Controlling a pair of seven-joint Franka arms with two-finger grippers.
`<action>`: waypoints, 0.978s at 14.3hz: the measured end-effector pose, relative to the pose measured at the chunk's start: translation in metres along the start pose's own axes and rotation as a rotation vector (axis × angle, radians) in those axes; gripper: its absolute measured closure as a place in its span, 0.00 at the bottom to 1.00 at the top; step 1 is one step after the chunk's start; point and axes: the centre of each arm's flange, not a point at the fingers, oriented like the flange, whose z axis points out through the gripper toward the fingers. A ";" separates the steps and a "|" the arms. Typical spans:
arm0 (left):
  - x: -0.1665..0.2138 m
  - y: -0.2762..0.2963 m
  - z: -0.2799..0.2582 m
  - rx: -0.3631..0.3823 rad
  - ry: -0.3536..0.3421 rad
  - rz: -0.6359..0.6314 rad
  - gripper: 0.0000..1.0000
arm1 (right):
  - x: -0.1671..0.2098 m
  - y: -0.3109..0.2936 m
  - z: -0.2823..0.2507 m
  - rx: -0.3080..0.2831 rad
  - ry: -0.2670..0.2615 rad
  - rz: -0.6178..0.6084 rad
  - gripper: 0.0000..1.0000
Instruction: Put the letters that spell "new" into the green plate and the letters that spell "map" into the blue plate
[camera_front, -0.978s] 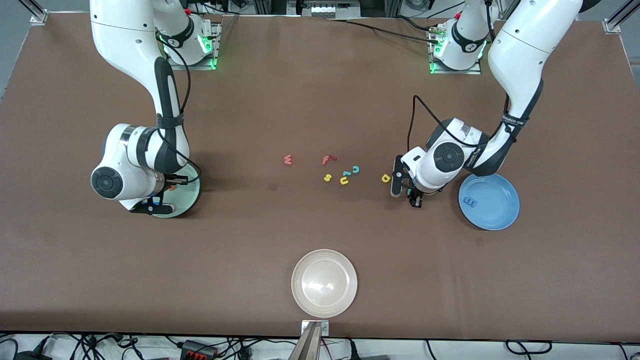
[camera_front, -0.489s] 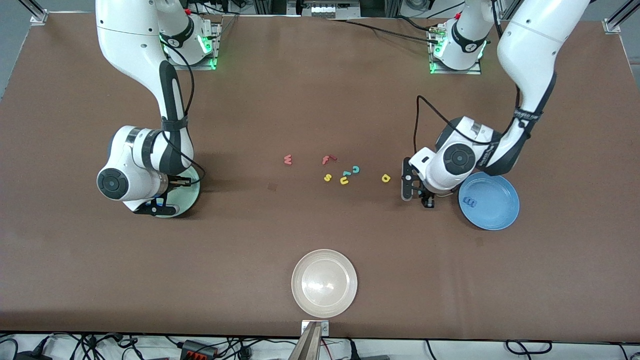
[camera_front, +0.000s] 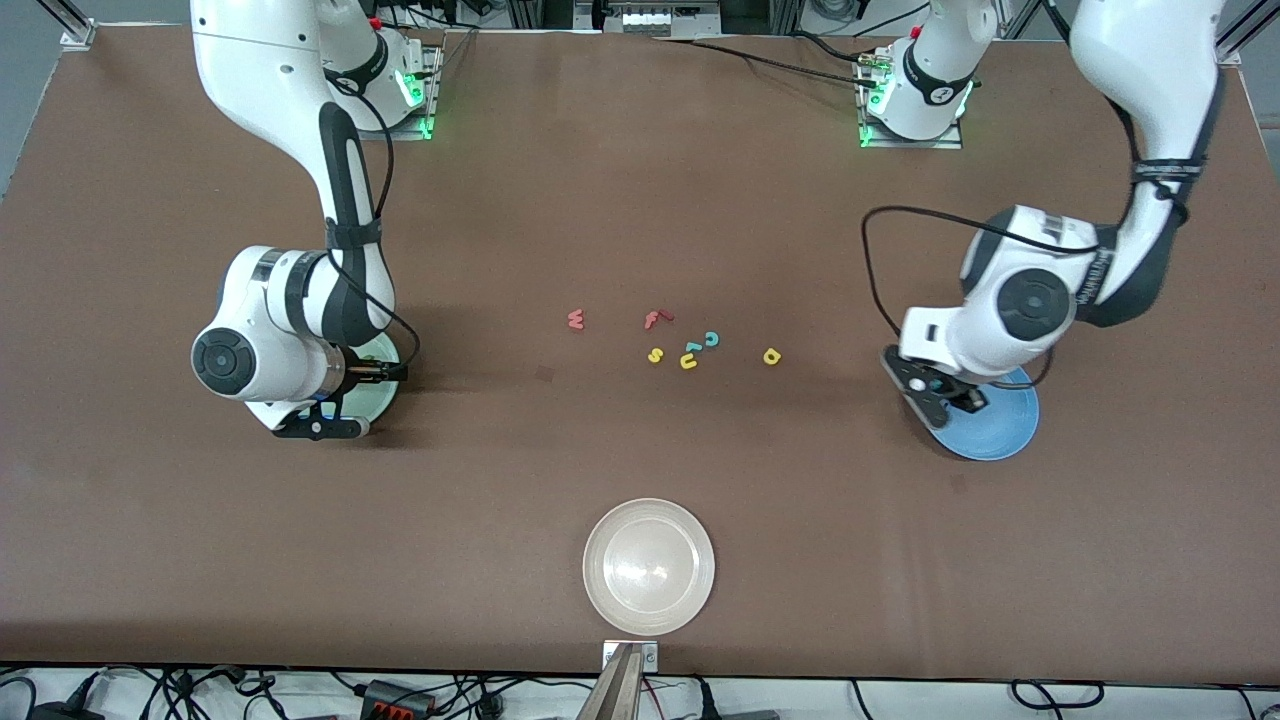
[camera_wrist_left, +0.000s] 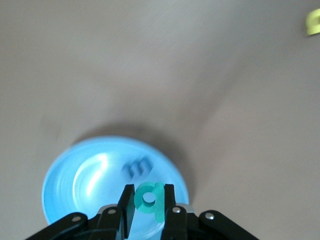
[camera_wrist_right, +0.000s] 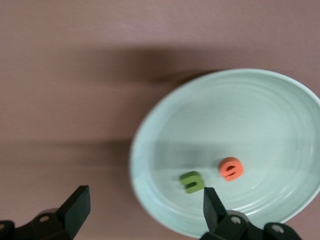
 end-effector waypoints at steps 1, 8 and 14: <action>-0.015 -0.014 0.009 -0.014 -0.006 -0.066 0.73 | -0.003 -0.013 -0.008 0.007 0.010 -0.005 0.00; -0.066 -0.044 0.069 -0.106 -0.054 -0.336 0.73 | -0.057 -0.168 -0.017 -0.006 0.034 -0.050 0.00; -0.047 -0.034 0.063 -0.108 -0.032 -0.320 0.33 | -0.101 -0.248 0.027 -0.032 0.092 -0.081 0.00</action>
